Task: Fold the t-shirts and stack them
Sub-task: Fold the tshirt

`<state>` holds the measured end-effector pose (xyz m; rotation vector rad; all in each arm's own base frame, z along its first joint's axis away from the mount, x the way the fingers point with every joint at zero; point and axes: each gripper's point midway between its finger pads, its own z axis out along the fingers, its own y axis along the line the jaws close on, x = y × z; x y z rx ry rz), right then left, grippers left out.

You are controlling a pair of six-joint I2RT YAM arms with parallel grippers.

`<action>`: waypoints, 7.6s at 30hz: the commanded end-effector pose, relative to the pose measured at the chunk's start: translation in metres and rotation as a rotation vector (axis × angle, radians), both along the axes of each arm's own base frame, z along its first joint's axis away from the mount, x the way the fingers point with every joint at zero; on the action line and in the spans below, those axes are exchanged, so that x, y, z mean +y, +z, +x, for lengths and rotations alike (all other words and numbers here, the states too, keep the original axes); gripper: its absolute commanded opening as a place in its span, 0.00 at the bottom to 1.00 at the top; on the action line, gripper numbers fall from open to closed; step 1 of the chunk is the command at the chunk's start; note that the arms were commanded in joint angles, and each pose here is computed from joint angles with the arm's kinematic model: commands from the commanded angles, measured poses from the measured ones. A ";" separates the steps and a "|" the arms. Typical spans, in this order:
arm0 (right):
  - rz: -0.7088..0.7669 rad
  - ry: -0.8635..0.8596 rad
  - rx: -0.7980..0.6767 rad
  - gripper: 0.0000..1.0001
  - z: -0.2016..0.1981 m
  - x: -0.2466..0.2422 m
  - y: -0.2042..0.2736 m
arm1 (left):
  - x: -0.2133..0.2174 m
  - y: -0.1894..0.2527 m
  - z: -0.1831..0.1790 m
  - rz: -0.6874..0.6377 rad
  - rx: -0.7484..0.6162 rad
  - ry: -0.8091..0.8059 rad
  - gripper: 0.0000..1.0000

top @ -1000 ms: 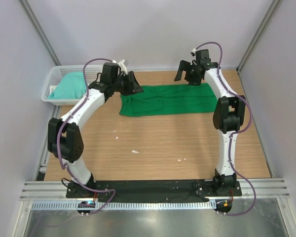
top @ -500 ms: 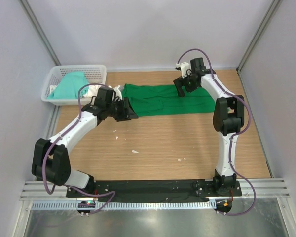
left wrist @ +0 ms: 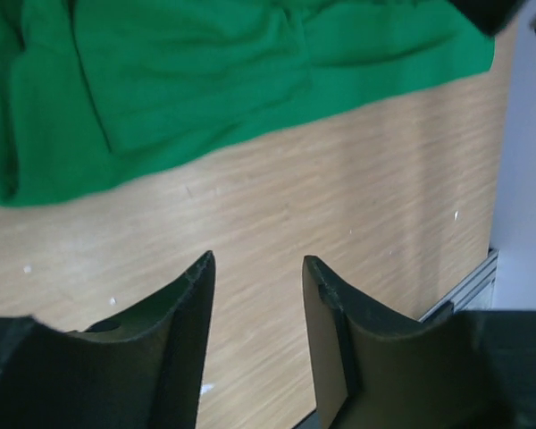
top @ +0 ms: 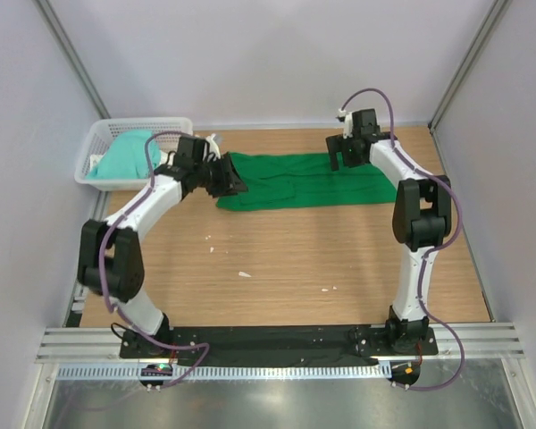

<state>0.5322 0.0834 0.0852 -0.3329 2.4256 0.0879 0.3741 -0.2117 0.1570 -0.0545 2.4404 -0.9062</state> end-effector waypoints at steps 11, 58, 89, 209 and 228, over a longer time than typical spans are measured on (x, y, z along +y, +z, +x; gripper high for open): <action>-0.008 0.014 -0.122 0.99 0.036 -0.036 0.037 | -0.011 -0.050 0.047 0.026 0.138 0.167 0.45; 0.158 -0.370 0.298 1.00 -0.276 0.165 -0.037 | 0.022 -0.085 0.202 0.409 -0.147 -0.115 0.50; -0.070 0.091 -0.026 0.97 -0.032 0.254 -0.037 | 0.082 0.059 -0.069 0.169 -0.079 0.193 0.58; 0.960 -0.329 0.176 0.47 -0.108 0.200 0.047 | 0.018 -0.097 0.265 0.044 -0.245 0.180 0.44; 0.952 -0.332 0.199 0.45 -0.114 0.198 0.035 | 0.007 -0.102 0.274 -0.047 -0.231 0.204 0.34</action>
